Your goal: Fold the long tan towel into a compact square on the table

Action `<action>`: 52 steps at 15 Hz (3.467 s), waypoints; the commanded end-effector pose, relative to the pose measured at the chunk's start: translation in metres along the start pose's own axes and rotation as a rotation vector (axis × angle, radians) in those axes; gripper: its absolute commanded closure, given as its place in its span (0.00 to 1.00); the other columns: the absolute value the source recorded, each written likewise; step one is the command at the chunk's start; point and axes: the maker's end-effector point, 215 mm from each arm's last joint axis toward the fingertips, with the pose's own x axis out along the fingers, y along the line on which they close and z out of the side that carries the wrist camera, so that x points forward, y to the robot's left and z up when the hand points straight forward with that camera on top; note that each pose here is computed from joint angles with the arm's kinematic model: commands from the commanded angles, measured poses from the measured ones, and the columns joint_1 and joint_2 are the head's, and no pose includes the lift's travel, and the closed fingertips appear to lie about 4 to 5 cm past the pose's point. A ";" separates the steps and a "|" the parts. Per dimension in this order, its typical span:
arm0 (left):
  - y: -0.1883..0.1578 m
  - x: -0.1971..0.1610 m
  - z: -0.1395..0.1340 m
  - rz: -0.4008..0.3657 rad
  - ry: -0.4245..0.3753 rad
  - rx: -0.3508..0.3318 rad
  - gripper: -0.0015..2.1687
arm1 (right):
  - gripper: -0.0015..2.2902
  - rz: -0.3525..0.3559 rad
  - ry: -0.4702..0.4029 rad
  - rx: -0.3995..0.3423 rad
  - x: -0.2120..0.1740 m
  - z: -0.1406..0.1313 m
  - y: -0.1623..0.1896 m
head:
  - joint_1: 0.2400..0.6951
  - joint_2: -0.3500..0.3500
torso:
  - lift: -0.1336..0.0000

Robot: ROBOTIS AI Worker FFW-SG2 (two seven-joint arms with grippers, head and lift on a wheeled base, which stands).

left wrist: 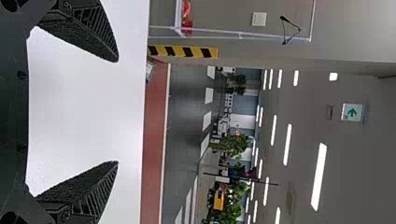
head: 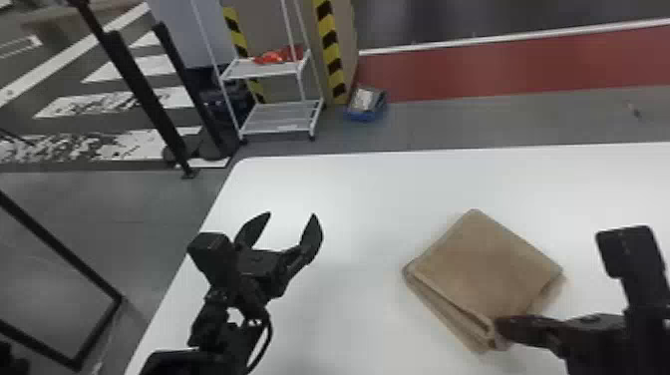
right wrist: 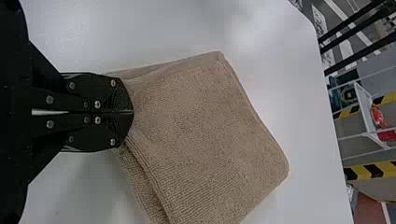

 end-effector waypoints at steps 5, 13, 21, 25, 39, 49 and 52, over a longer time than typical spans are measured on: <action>0.001 0.000 -0.004 0.004 0.007 -0.002 0.05 | 0.80 -0.078 -0.102 0.086 -0.050 0.015 -0.048 | 1.00 0.82 | 0.06; 0.004 -0.001 -0.003 0.007 0.006 0.000 0.05 | 0.80 -0.182 0.035 0.100 0.003 0.029 -0.087 | 1.00 0.73 | 0.06; 0.005 -0.001 -0.001 0.009 0.003 0.004 0.05 | 0.80 -0.242 -0.115 -0.081 0.053 0.109 -0.090 | 1.00 0.77 | 0.06; 0.007 -0.001 -0.001 0.011 0.004 0.006 0.05 | 0.80 -0.223 -0.179 -0.142 0.076 0.137 -0.077 | 1.00 0.80 | 0.06; -0.006 0.002 0.003 -0.017 -0.011 0.007 0.05 | 0.06 -0.409 -0.762 -0.230 -0.073 0.134 -0.039 | 1.00 0.74 | 0.06; 0.004 -0.013 0.009 0.025 -0.031 0.022 0.05 | 0.06 -0.509 -0.790 -0.205 -0.051 0.096 -0.029 | 1.00 0.77 | 0.06; 0.011 -0.018 0.010 0.051 -0.037 0.022 0.05 | 0.06 -0.506 -0.793 -0.206 -0.051 0.097 -0.027 | 1.00 0.80 | 0.06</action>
